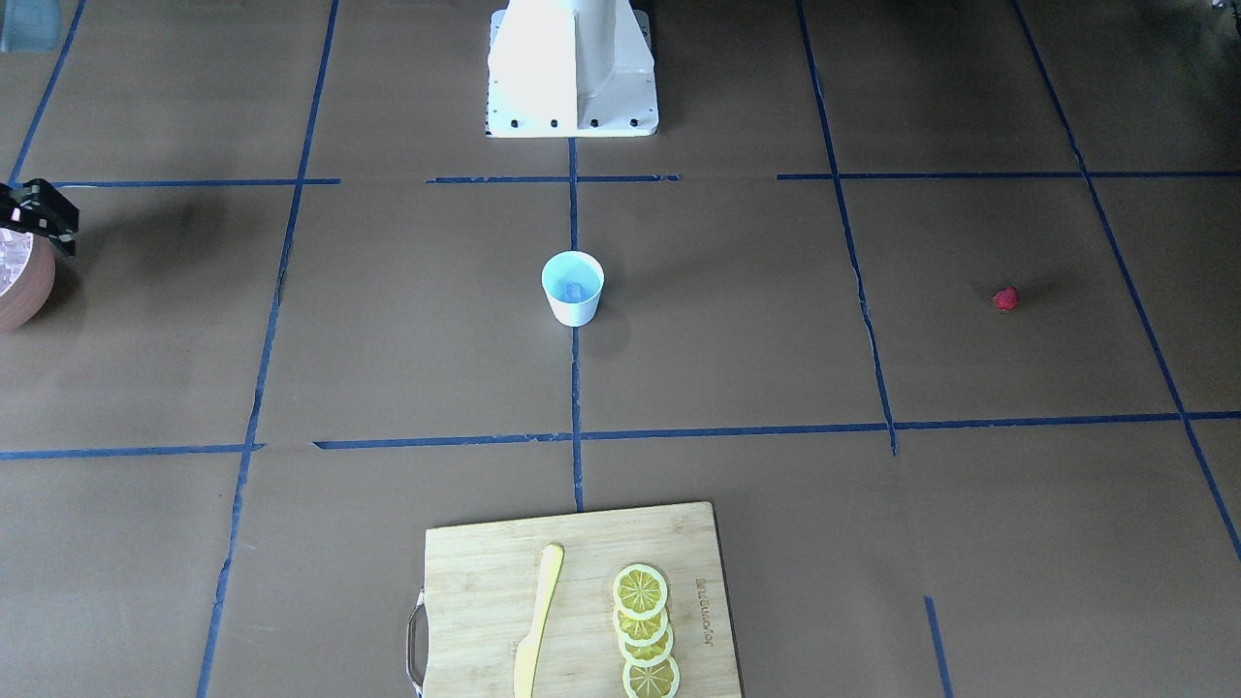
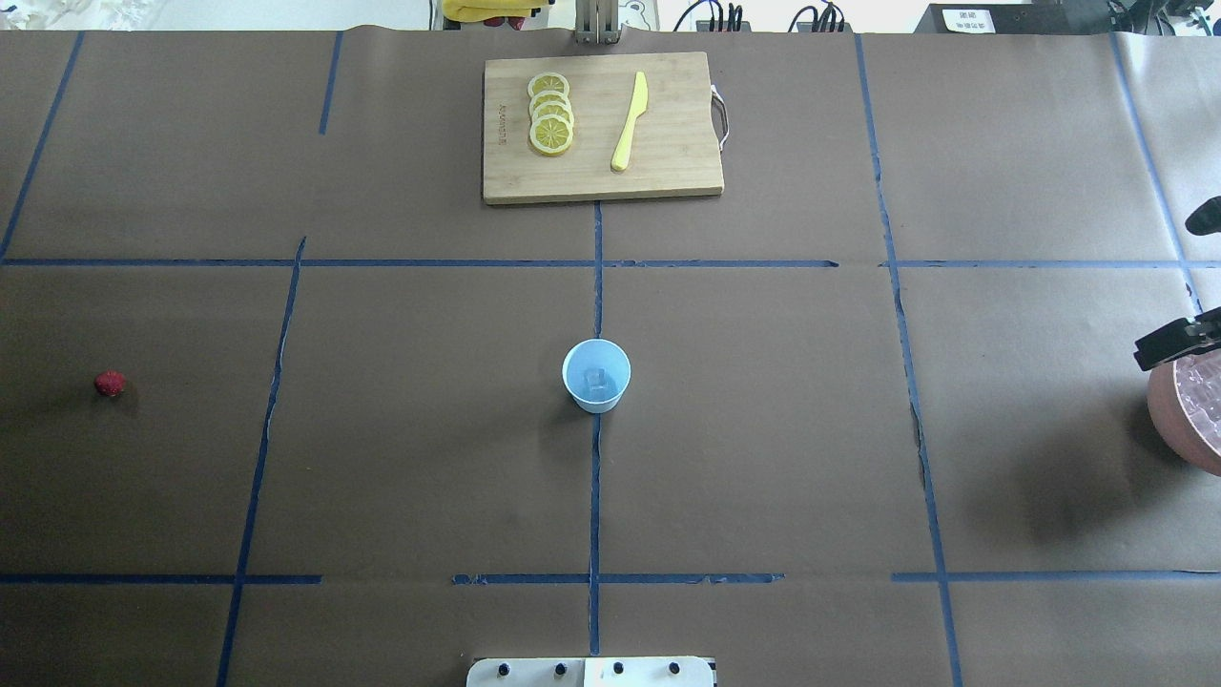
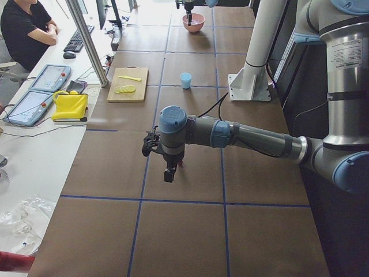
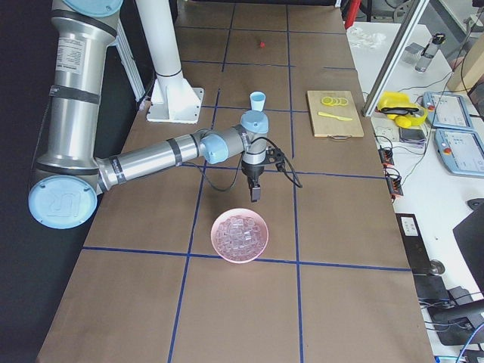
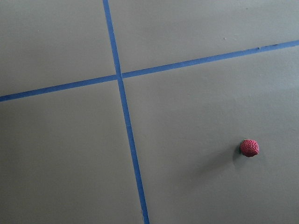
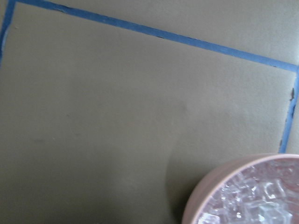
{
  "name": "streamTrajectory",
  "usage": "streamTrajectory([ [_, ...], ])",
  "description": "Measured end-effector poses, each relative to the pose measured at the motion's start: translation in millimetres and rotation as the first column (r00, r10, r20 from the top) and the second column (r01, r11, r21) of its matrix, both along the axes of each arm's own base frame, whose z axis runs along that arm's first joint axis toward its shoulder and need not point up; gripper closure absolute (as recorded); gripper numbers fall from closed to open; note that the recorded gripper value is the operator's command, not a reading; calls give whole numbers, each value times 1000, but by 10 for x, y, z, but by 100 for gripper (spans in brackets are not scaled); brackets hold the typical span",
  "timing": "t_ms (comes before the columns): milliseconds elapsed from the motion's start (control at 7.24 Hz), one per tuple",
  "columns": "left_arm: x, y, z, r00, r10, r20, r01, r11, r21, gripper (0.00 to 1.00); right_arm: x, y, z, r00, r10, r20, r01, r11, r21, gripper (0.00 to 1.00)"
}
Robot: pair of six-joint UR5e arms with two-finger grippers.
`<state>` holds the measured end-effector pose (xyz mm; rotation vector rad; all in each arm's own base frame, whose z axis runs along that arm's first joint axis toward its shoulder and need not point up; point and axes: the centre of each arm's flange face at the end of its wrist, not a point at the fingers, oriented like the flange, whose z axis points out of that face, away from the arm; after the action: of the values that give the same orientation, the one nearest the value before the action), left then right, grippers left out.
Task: Put ice and strawberries in cup
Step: 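Move the right gripper back to the pink bowl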
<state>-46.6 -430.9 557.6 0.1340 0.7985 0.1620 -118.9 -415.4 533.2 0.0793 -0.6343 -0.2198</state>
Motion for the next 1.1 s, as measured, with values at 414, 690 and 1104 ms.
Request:
streamTrajectory([
  [414, 0, 4, 12, 1000, 0, 0, 0, 1000, -3, 0, 218, 49, 714, 997, -57, 49, 53, 996, 73, 4],
  [690, 0, 7, 18, 1000, 0, 0, 0, 1000, -3, 0, 274, 114, 908, 995, -71, 75, 65, 994, 88, 4],
  [1104, 5, 5, 17, 1000, 1, 0, -1, 1000, -3, 0, 447, 159, 1192, 994, -94, 57, 88, 992, 89, 5],
])
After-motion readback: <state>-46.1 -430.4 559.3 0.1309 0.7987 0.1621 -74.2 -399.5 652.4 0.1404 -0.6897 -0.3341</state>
